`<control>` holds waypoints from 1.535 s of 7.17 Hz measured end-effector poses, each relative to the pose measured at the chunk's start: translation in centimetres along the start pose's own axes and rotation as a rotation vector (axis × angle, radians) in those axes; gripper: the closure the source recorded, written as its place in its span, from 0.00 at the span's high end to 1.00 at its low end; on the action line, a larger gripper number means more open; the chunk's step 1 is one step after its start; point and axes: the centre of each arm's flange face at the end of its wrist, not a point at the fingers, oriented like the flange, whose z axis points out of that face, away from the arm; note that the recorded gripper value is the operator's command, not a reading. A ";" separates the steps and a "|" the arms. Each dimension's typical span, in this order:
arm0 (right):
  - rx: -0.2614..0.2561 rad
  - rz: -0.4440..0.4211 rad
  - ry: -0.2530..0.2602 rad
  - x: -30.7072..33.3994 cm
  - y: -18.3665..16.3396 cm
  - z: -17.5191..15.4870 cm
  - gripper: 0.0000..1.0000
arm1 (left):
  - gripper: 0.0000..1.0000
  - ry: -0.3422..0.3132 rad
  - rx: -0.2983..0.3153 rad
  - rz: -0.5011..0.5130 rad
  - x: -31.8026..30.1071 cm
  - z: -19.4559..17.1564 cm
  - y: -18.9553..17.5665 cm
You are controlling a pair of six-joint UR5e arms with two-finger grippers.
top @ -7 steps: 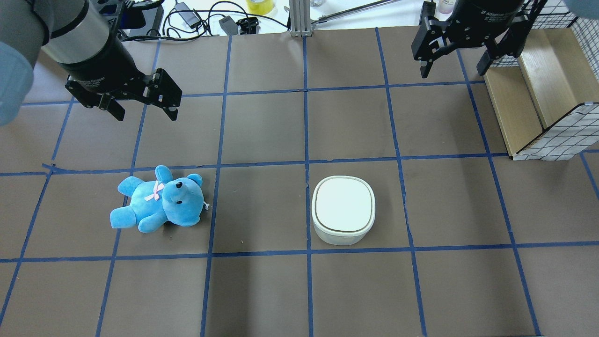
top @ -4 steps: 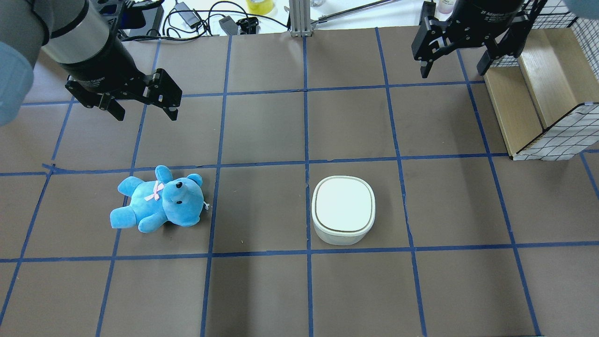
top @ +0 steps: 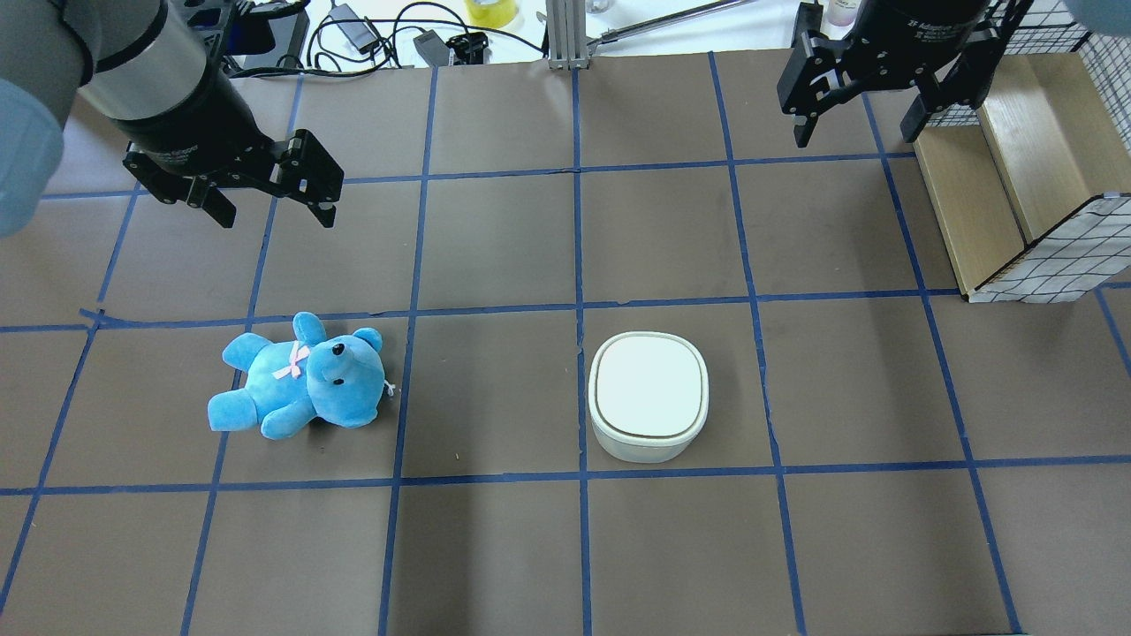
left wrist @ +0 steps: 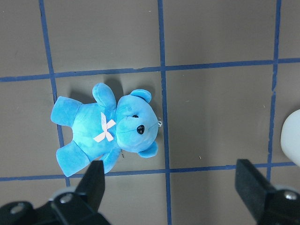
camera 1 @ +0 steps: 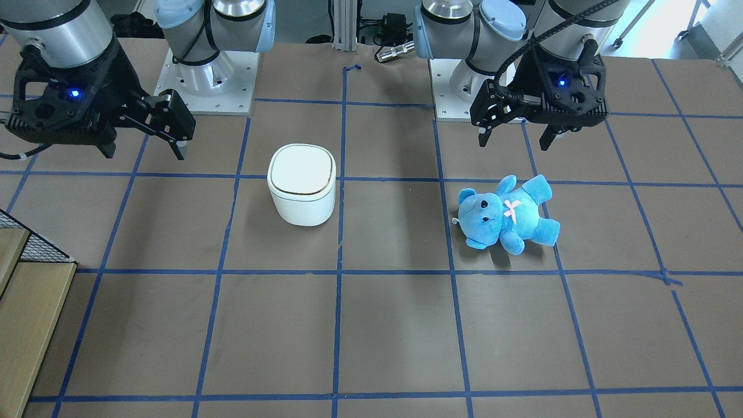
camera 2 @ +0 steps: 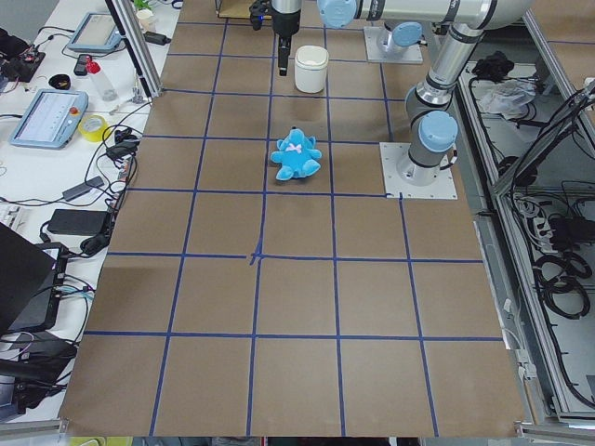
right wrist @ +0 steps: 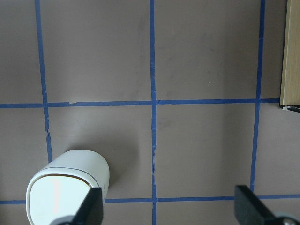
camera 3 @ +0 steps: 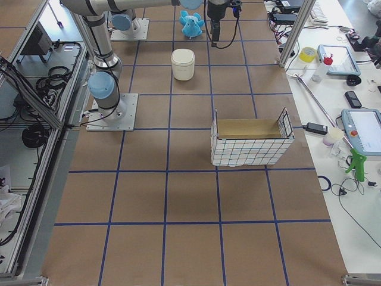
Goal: Open trash can with right arm
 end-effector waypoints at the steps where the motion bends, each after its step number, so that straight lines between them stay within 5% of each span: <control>1: 0.002 -0.001 -0.001 -0.1 0.0 -0.1 1.00 | 1.00 0.000 0.000 0.000 0.0 0.0 0.0; 6: 0.006 0.081 -0.016 -3.2 1.0 -0.3 1.00 | 1.00 0.000 0.000 0.000 0.0 0.0 0.0; 7: 0.008 0.119 -0.018 -6.5 2.0 -0.2 0.87 | 1.00 0.001 0.000 0.000 0.0 0.0 0.0; 10: -0.028 0.216 -0.004 -14.5 5.8 2.3 0.18 | 1.00 0.001 0.000 0.000 0.0 0.0 0.0; 11: -0.045 0.238 0.001 -15.8 6.8 3.4 0.05 | 1.00 0.002 0.000 0.000 0.0 0.0 0.0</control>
